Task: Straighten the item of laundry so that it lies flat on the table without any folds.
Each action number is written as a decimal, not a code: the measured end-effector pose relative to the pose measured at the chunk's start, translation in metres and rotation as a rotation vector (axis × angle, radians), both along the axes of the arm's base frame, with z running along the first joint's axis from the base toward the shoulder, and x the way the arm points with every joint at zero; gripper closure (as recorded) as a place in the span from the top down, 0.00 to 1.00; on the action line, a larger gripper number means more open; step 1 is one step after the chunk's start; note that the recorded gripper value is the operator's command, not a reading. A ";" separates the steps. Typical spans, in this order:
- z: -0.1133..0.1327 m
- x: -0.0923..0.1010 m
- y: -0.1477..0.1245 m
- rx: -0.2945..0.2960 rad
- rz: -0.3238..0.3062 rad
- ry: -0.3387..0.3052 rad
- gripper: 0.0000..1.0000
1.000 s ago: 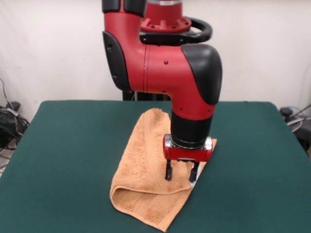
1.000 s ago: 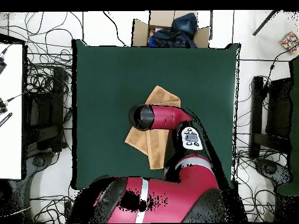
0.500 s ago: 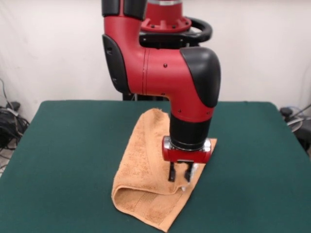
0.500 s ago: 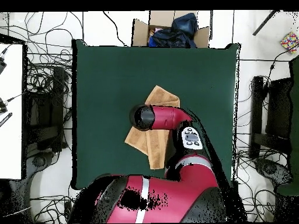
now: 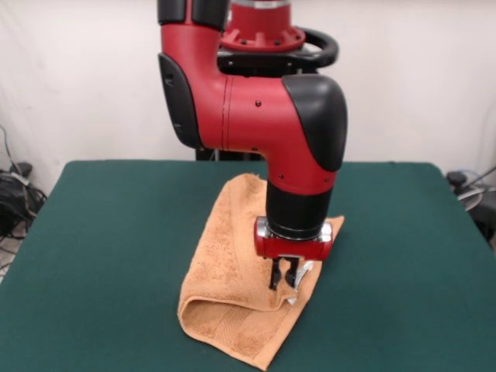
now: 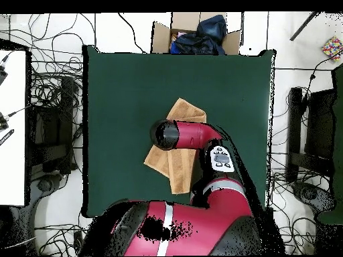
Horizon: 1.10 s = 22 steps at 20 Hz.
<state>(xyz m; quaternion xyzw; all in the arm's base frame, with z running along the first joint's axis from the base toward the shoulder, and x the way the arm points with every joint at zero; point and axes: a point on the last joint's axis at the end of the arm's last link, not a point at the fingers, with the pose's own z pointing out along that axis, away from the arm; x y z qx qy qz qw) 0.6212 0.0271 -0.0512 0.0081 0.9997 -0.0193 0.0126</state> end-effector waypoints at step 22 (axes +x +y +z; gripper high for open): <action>0.058 0.009 -0.017 -0.015 -0.022 -0.037 0.00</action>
